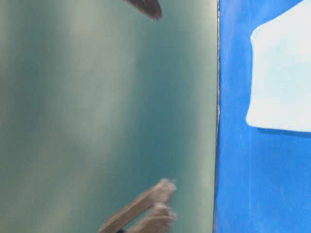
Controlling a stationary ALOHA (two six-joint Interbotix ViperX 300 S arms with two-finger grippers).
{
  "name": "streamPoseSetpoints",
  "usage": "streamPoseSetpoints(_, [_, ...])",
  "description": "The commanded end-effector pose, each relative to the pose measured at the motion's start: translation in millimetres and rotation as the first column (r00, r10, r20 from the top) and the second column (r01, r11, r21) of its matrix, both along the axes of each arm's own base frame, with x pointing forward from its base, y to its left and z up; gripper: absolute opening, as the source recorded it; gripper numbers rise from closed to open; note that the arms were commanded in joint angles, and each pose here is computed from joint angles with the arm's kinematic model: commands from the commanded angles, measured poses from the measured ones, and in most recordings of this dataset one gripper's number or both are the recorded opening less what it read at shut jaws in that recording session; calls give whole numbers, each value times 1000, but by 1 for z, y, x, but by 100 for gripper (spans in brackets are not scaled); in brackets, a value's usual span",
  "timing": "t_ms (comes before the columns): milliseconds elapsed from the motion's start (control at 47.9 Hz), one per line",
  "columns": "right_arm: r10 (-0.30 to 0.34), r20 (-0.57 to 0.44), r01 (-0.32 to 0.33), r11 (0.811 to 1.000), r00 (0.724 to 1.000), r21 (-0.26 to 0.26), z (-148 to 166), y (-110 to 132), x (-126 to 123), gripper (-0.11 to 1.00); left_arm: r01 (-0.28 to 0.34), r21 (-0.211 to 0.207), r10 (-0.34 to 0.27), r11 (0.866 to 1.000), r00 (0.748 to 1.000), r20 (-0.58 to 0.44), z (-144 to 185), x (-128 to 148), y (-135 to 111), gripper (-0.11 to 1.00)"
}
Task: Fold the light blue towel.
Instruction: 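Open both grippers and withdraw them to the sides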
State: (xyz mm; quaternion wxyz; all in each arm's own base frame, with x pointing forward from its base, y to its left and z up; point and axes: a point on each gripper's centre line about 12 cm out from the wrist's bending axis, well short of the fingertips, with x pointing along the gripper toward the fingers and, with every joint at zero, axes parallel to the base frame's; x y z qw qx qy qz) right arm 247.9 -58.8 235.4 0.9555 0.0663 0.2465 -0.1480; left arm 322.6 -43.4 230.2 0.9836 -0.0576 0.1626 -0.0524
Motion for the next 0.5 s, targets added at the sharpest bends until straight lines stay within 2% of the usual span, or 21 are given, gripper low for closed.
streamPoseSetpoints(0, [18, 53, -18, 1000, 998, 14, 2, 5, -8, 65, -31, 10, 30, 999, 996, 85, 9, -6, 12, 83])
streamPoseSetpoints(230, [49, 86, -54, 997, 995, 60, -18, 14, -21, 65, -85, 31, 80, 996, 989, 122, -1, -14, 31, 83])
streamPoseSetpoints(480, [51, 87, -57, 997, 995, 60, -18, 14, -20, 65, -92, 31, 88, 995, 989, 122, -1, -13, 33, 83])
